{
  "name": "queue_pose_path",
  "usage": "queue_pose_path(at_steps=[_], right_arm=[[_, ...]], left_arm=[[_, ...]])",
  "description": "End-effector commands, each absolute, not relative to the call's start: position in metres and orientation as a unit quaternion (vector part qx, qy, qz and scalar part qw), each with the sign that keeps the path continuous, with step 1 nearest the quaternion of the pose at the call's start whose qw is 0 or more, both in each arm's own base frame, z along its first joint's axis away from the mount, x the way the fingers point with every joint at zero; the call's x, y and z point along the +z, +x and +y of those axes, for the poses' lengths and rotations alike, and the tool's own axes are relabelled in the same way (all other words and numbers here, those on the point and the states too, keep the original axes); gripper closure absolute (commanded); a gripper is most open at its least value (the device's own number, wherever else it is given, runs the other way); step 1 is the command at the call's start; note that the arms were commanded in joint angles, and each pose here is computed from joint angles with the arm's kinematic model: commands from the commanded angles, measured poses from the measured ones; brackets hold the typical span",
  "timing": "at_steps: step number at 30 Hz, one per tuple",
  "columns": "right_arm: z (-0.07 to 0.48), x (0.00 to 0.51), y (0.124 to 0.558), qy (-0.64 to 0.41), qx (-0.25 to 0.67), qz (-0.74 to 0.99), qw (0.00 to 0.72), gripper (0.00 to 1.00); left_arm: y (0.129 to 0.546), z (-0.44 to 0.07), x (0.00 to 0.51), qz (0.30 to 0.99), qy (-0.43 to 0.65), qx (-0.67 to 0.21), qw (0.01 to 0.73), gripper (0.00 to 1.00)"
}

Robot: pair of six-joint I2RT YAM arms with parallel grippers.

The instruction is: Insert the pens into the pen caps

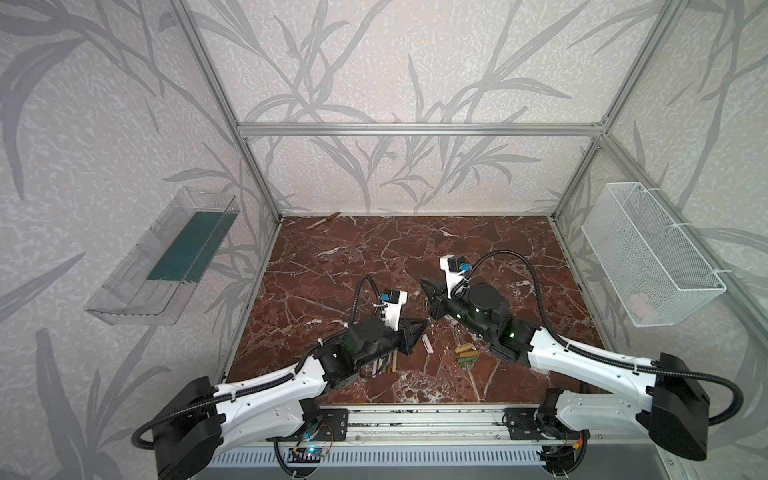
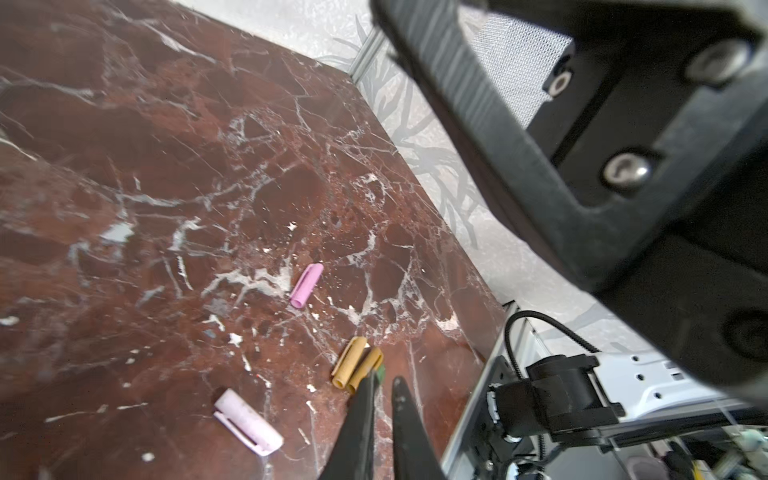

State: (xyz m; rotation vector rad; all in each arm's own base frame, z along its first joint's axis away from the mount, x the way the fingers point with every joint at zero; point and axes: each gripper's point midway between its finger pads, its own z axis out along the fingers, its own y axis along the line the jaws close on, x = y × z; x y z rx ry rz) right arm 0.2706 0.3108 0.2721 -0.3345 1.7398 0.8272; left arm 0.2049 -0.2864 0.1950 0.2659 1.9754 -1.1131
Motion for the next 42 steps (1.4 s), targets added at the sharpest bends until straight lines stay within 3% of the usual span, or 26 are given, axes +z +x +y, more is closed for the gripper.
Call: queue_pose_path(at_steps=[1, 3, 10, 18, 30, 42], right_arm=[[0.292, 0.283, 0.276, -0.101, 0.335, 0.731, 0.585, 1.0], [0.283, 0.283, 0.278, -0.09, 0.318, 0.739, 0.588, 1.0], [0.264, 0.278, 0.279, -0.067, 0.284, 0.751, 0.592, 0.84], [0.245, 0.274, 0.273, -0.057, 0.264, 0.756, 0.596, 0.75], [0.229, 0.271, 0.277, -0.058, 0.224, 0.759, 0.609, 0.57], [0.2, 0.281, 0.305, -0.03, 0.199, 0.742, 0.64, 0.44]], left_arm=[[0.223, -0.262, 0.21, 0.794, 0.094, -0.387, 0.459, 0.76], [0.234, -0.245, 0.214, 0.795, 0.076, -0.373, 0.472, 0.69], [0.277, -0.201, 0.218, 0.808, 0.035, -0.319, 0.494, 0.53], [0.342, -0.147, 0.23, 0.823, 0.013, -0.189, 0.536, 0.28], [0.478, -0.075, 0.218, 0.858, 0.003, -0.073, 0.509, 0.21], [0.571, 0.002, 0.217, 0.838, 0.003, -0.01, 0.546, 0.19]])
